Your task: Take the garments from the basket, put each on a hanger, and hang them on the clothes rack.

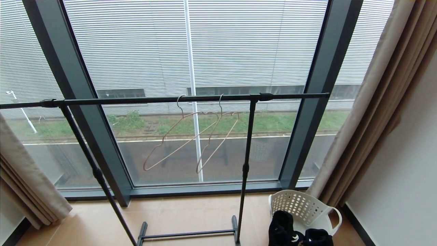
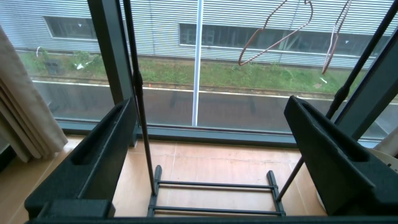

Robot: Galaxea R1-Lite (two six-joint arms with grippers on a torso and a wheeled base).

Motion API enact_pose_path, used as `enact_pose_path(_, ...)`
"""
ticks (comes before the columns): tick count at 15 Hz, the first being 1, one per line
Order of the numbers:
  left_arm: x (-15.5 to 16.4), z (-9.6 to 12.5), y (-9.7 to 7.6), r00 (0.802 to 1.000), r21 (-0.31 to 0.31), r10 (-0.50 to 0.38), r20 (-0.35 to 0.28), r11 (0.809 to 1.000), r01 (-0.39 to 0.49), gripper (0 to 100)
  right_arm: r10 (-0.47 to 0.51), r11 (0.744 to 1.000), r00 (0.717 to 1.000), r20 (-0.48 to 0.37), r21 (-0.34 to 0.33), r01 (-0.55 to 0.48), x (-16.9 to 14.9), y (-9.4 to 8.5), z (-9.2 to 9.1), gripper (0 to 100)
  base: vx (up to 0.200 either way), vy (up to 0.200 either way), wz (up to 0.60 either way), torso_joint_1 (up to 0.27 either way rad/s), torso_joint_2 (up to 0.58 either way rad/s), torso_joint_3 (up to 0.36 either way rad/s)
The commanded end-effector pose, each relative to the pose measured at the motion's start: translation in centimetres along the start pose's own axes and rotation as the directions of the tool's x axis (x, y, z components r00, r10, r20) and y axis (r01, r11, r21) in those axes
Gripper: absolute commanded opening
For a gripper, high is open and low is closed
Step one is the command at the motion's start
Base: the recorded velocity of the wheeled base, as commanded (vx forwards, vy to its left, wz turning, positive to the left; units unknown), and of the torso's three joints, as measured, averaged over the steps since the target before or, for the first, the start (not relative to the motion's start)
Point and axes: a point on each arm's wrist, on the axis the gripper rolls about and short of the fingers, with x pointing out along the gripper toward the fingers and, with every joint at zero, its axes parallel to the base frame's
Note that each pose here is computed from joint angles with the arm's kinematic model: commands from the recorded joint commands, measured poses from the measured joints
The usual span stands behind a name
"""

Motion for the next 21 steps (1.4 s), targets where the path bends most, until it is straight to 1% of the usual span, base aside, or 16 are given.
enact_pose_path(1,0.01,0.0,0.0,1.0,0.0,0.002,-0.001,1.0,-0.002,100,0.0,1.0,1.0,0.0,-0.004,0.0,0.0,0.0,0.04,100,0.0,0.0,0.0,0.0,0.0,0.0)
enact_pose_path(7,0.01,0.0,0.0,1.0,-0.001,0.001,-0.001,1.0,-0.001,100,0.002,1.0,1.0,0.0,-0.009,-0.002,0.01,0.0,0.01,100,0.0,0.0,0.0,0.0,0.0,0.0)
enact_pose_path(10,0.01,0.0,0.0,1.0,-0.001,0.001,-0.001,1.0,-0.001,100,-0.001,1.0,1.0,-0.002,0.013,0.001,0.01,-0.01,-0.01,100,0.0,0.0,0.0,0.0,0.0,0.0)
enact_pose_path(21,0.01,0.0,0.0,1.0,-0.007,0.001,-0.001,1.0,-0.001,100,0.0,1.0,1.0,0.0,0.011,0.0,0.0,-0.01,0.04,100,0.0,0.0,0.0,0.0,0.0,0.0)
